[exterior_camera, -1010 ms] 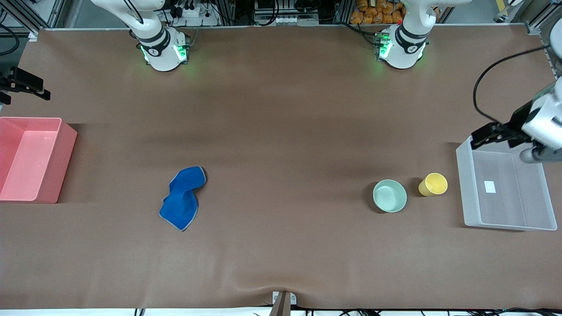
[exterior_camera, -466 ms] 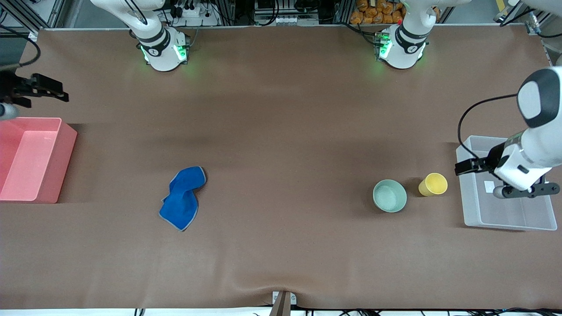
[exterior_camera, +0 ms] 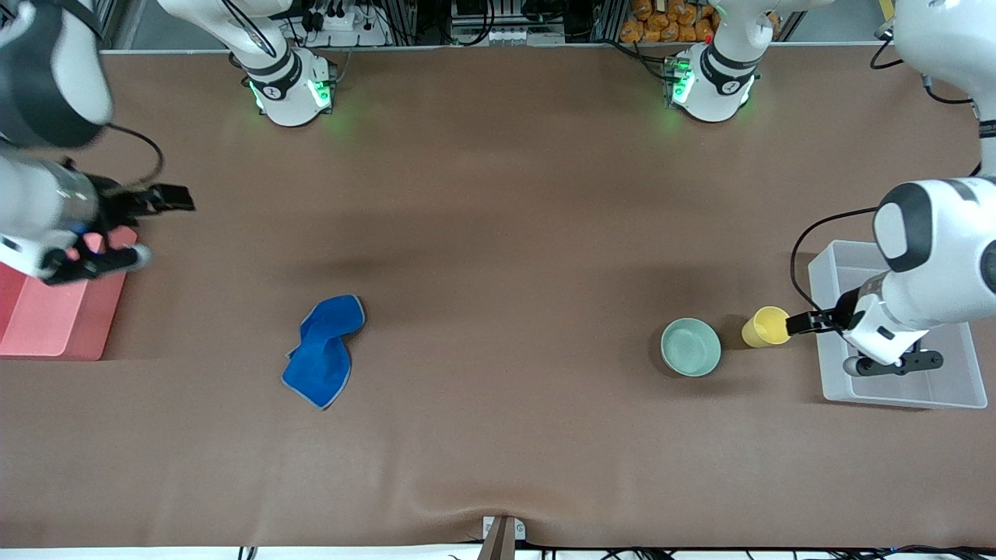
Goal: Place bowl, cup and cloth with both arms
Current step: 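Reach the left gripper to the yellow cup while the right gripper reaches the cloth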
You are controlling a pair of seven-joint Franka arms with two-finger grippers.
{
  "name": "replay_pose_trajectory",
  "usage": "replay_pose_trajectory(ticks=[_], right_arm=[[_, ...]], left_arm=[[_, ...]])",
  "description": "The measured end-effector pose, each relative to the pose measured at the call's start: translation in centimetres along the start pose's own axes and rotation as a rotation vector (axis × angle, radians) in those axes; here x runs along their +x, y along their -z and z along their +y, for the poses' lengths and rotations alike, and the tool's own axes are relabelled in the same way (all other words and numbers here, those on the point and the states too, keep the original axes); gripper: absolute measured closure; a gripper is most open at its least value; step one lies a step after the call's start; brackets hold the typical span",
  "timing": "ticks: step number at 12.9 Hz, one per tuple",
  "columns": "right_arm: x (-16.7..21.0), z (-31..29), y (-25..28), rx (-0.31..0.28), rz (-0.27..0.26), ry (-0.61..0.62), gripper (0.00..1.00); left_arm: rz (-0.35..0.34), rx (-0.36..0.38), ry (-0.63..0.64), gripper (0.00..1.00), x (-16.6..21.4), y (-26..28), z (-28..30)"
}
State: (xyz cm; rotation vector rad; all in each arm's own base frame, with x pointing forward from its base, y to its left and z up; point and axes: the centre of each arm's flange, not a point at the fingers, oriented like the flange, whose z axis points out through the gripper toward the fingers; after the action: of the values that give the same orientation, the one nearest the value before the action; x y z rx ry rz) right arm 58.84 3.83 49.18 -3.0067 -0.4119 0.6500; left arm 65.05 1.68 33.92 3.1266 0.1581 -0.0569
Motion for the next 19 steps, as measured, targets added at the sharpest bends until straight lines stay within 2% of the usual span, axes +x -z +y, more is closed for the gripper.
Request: replay_pose_trajectory(ticks=[1,4,8,9,10,12,15,16,19], right_arm=[[2.0,-0.3,-1.6,-0.005,-0.009,0.011,0.0],[6.5,0.0,-5.6,0.006,-0.025,0.016,0.0],[11.1,0.3,-9.2,0.064,0.035,0.013,0.0],[11.9,0.3,-9.7,0.075,0.051,0.01,0.0],[12.4,0.6,-10.2,0.083,0.061,0.005,0.0],[12.8,1.3,-10.8,0.094,0.062,-0.007,0.0],[13.9,2.5,-11.8,0.093,0.098,-0.04,0.0],[14.3,2.8,-12.2,0.094,0.106,-0.068,0.0],[16.1,2.5,-12.8,0.116,0.175,-0.255,0.0]], left_arm=[[0.006,0.0,0.003,0.0,-0.4,-1.4,-0.2],[-0.017,0.002,0.02,0.08,-1.5,-4.0,-1.7],[-0.023,0.004,0.019,0.1,-2.0,-6.2,-2.3],[-0.02,0.004,0.019,0.18,-2.2,-6.7,-2.3],[-0.014,0.005,0.019,0.18,-2.3,-7.4,-2.4],[-0.006,0.006,0.019,0.35,-2.6,-9.1,-2.4],[-0.004,0.008,0.019,0.39,-2.7,-10.7,-2.5],[0.0,0.008,0.013,0.48,-2.7,-10.9,-2.5],[0.015,0.008,-0.013,0.85,-2.4,-10.6,-2.5]])
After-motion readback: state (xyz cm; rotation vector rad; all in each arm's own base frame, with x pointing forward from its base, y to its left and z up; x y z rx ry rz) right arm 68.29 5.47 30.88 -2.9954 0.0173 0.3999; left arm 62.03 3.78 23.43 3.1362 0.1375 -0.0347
